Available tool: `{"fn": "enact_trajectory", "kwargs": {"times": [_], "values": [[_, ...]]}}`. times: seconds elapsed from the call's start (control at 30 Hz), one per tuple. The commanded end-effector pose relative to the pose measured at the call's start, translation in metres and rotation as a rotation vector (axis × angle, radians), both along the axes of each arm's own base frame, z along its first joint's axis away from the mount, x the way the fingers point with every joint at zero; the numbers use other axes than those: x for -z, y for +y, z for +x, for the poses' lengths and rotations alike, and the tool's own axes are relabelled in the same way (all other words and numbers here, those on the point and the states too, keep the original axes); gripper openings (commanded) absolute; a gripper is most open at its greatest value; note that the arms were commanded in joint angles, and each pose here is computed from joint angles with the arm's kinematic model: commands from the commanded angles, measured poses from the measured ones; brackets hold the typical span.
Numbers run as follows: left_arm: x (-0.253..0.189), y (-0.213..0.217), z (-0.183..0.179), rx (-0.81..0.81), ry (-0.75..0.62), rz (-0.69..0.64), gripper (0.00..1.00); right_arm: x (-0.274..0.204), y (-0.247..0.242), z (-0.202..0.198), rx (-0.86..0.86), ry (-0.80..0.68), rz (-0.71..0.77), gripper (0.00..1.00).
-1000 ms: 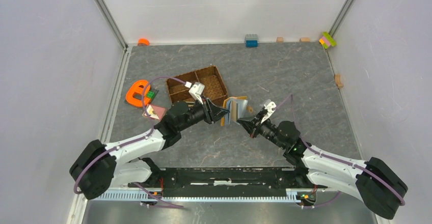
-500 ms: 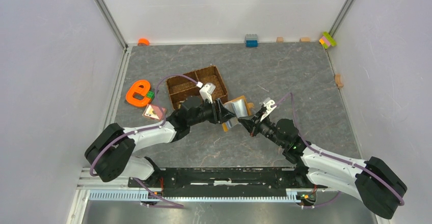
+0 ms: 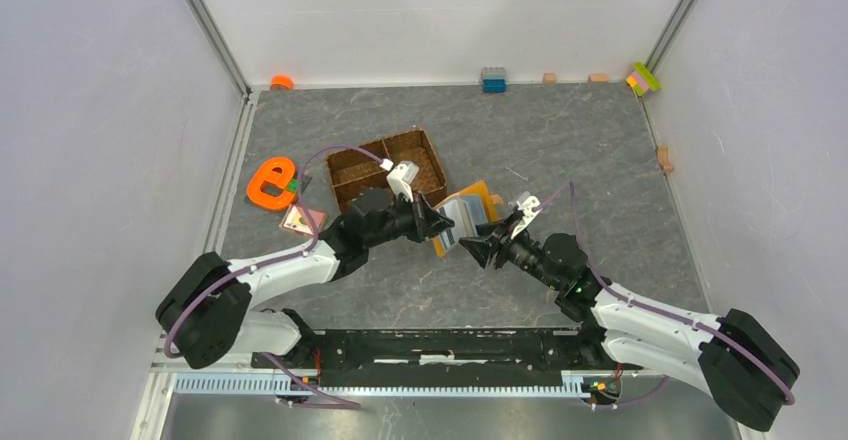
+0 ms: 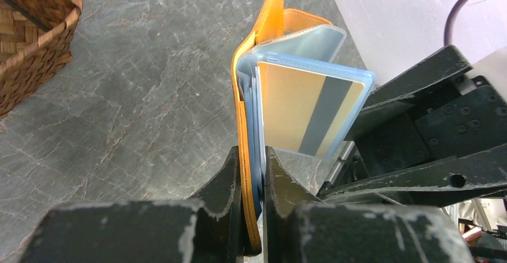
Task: Take the credit cards out of the card holder
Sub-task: Remove the credit card from the card holder.
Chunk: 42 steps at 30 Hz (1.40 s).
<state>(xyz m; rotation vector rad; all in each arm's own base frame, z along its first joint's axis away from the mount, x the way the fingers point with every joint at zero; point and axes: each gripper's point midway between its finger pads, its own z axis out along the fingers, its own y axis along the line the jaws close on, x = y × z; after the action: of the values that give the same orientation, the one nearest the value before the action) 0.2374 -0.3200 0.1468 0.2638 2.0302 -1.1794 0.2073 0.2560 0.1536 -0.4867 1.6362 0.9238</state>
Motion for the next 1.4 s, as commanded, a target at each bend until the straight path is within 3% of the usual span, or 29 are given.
{"fn": "enact_trajectory", "kwargs": {"times": [0.0, 0.23, 0.5, 0.73, 0.9, 1.0, 1.2, 1.37], "values": [[-0.036, 0.0, 0.002, -0.001, -0.102, -0.062, 0.02, -0.033, 0.007, 0.005, -0.016, -0.074, 0.058, 0.56], [-0.041, 0.002, 0.001, 0.014, -0.099, -0.08, 0.02, -0.05, 0.003, -0.006, -0.046, -0.151, 0.114, 0.61], [-0.052, 0.001, -0.009, 0.098, -0.102, -0.14, 0.02, -0.079, 0.015, -0.045, -0.262, -0.285, 0.198, 0.53], [-0.063, -0.005, -0.022, 0.201, -0.091, -0.217, 0.02, -0.071, 0.013, -0.034, -0.203, -0.251, 0.172, 0.45], [-0.068, -0.011, -0.029, 0.268, -0.063, -0.267, 0.02, -0.078, 0.011, -0.038, -0.213, -0.276, 0.193, 0.49], [-0.07, -0.007, -0.026, 0.252, -0.06, -0.284, 0.02, -0.08, 0.003, -0.031, -0.151, -0.275, 0.202, 0.57], [-0.074, 0.002, -0.022, 0.217, -0.079, -0.298, 0.02, -0.061, -0.034, 0.012, 0.178, -0.174, 0.14, 0.6], [-0.075, 0.005, -0.022, 0.214, -0.085, -0.294, 0.02, -0.067, -0.049, 0.015, 0.242, -0.198, 0.159, 0.69]]}}
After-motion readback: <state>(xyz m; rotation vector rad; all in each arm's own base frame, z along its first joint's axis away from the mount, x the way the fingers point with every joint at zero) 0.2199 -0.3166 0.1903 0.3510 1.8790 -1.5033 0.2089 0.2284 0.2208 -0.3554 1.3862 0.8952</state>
